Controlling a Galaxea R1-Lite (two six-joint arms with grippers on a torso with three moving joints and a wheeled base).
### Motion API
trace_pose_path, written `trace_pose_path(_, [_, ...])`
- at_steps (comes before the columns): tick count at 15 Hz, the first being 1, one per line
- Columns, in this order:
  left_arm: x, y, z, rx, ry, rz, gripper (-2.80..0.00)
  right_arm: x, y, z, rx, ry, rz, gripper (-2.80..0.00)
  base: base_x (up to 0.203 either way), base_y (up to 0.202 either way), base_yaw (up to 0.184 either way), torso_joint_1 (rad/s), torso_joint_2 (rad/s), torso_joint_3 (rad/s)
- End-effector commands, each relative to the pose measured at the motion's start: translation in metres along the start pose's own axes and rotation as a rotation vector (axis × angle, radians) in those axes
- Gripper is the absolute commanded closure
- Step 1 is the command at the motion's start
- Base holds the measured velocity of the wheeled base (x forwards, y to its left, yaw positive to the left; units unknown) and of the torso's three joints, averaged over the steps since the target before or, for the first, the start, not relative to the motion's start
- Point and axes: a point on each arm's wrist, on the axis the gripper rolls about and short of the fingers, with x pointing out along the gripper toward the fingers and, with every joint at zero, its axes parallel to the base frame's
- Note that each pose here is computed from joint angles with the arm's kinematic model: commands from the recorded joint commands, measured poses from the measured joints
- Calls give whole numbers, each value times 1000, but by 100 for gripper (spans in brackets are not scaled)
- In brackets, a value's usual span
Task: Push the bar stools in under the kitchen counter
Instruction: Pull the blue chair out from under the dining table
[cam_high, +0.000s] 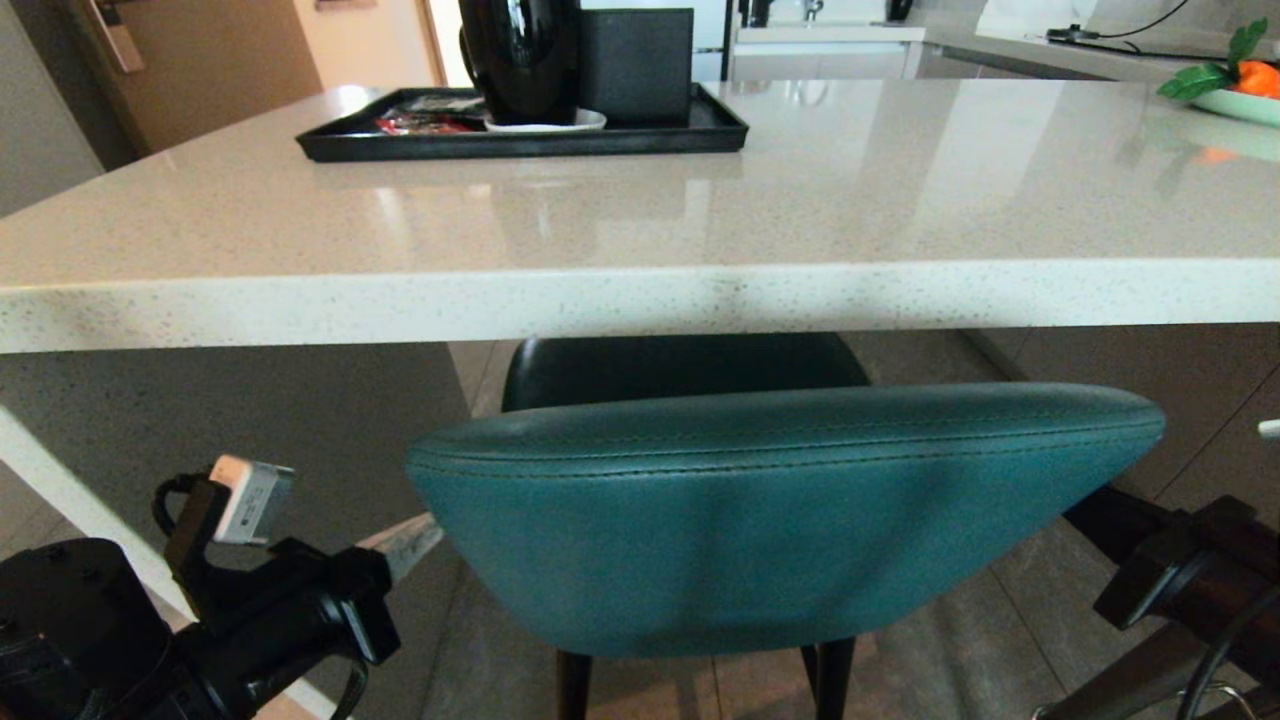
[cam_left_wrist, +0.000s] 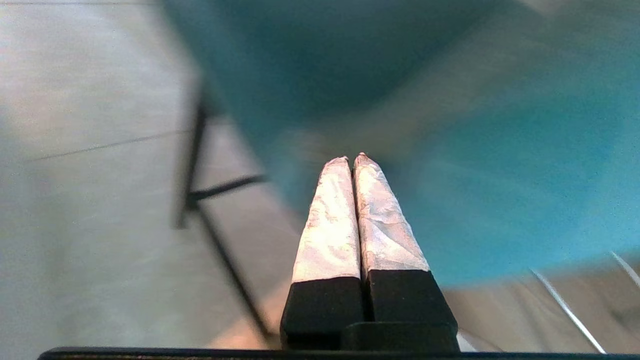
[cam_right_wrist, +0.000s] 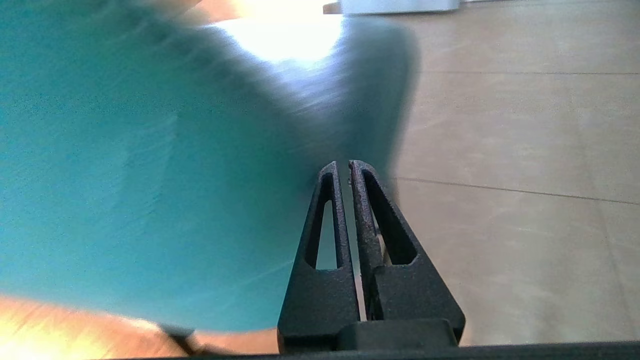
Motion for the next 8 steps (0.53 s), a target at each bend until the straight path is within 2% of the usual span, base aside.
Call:
trace_pose_path(1, [2, 12, 0, -7, -3, 58, 0, -2, -13, 3, -2, -21, -93, 0, 0, 0, 0, 0, 0, 0])
trace_pose_path(3, [9, 19, -12, -23, 60, 74, 0, -2, -32, 4, 0, -15, -190, 0, 0, 0, 0, 0, 0, 0])
trace_pose_path(5, [22, 22, -27, -35, 138, 76, 0, 1, -39, 1, 5, 8, -166, 0, 0, 0, 0, 0, 0, 0])
trace_pose_path(8, [38, 23, -22, -28, 103, 61, 0, 10, -42, -4, 8, 22, -163, 0, 0, 0, 0, 0, 0, 0])
